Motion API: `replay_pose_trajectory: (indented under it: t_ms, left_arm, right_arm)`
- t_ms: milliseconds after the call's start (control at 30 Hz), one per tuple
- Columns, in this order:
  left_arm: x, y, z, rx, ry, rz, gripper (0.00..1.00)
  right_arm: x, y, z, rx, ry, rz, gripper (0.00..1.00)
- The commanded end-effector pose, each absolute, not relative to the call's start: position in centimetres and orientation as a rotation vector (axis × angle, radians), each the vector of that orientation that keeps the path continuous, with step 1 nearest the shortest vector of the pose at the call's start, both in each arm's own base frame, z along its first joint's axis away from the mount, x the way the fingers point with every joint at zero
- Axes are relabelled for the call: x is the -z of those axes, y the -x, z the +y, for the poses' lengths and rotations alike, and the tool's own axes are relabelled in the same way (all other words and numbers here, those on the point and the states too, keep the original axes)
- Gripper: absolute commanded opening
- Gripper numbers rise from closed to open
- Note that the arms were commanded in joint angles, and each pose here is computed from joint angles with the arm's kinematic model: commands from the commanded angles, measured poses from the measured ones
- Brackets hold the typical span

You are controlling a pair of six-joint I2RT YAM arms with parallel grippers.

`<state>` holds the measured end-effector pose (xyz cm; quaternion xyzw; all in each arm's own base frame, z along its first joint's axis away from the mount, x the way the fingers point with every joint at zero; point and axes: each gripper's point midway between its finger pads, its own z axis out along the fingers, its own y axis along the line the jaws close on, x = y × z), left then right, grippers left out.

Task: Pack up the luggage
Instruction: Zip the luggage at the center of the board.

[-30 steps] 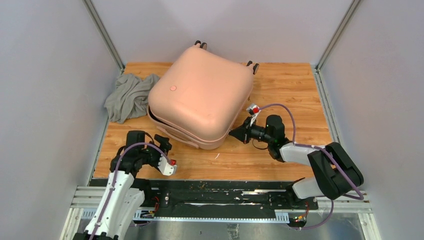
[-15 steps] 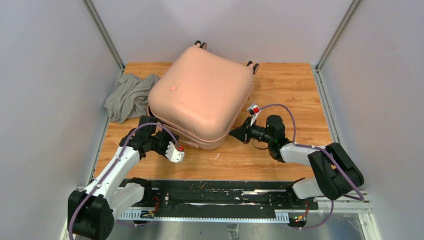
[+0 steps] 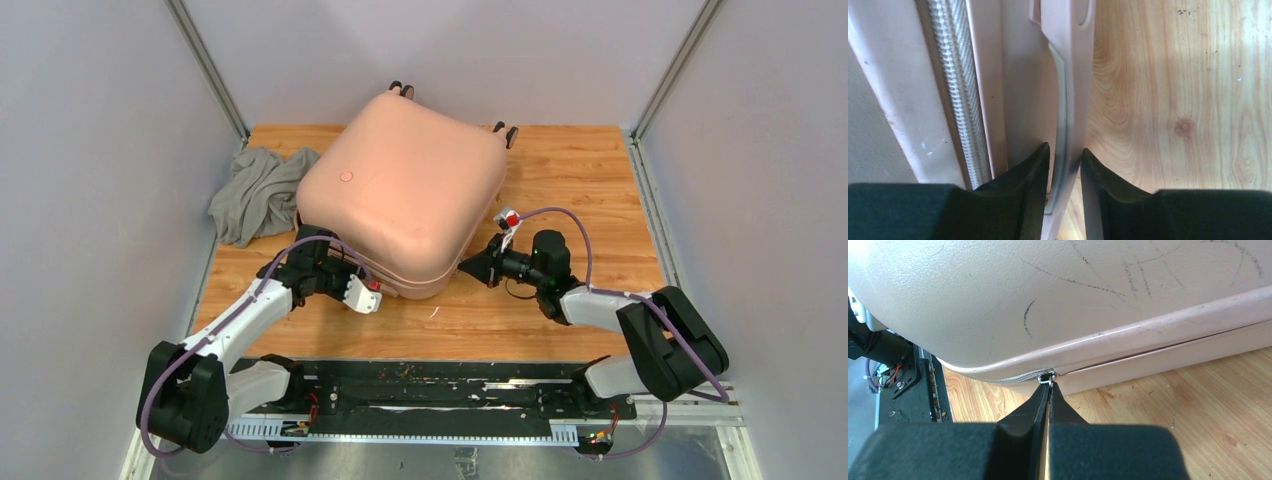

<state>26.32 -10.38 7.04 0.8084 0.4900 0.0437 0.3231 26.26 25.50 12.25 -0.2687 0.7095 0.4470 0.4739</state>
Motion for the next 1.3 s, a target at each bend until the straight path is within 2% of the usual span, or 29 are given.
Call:
replay_pose_trajectory:
  t_ms: [0, 100, 167, 400, 967, 1267]
  left_arm:
    - [-8.2, -28.8, -10.9, -0.218, -2.016, 1.289, 0.30]
    - [-8.7, -29.2, -11.0, -0.221, -1.960, 1.326, 0.07]
    - [-9.0, -29.3, -11.1, -0.206, -1.926, 1.355, 0.00]
    - [-9.2, -28.7, -11.7, -0.167, -1.856, 1.413, 0.00]
    - [-10.6, -29.1, -13.7, -0.128, -1.701, 1.527, 0.00]
    - [-10.7, -27.5, -15.6, -0.065, -1.722, 1.507, 0.00]
  right_arm:
    - [-14.2, -27.4, 25.6, -1.038, 0.661, 1.638, 0.00]
    - [-14.0, -27.5, 25.5, -1.020, 0.660, 1.638, 0.00]
    - [-13.9, -27.5, 25.3, -1.010, 0.665, 1.634, 0.00]
    - [-13.9, -26.0, 26.1, -1.046, 0.712, 1.619, 0.00]
    - [-12.2, -18.2, 29.6, -1.093, 0.880, 1.630, 0.00]
    - [-13.1, -15.6, 33.2, -1.150, 0.971, 1.593, 0.00]
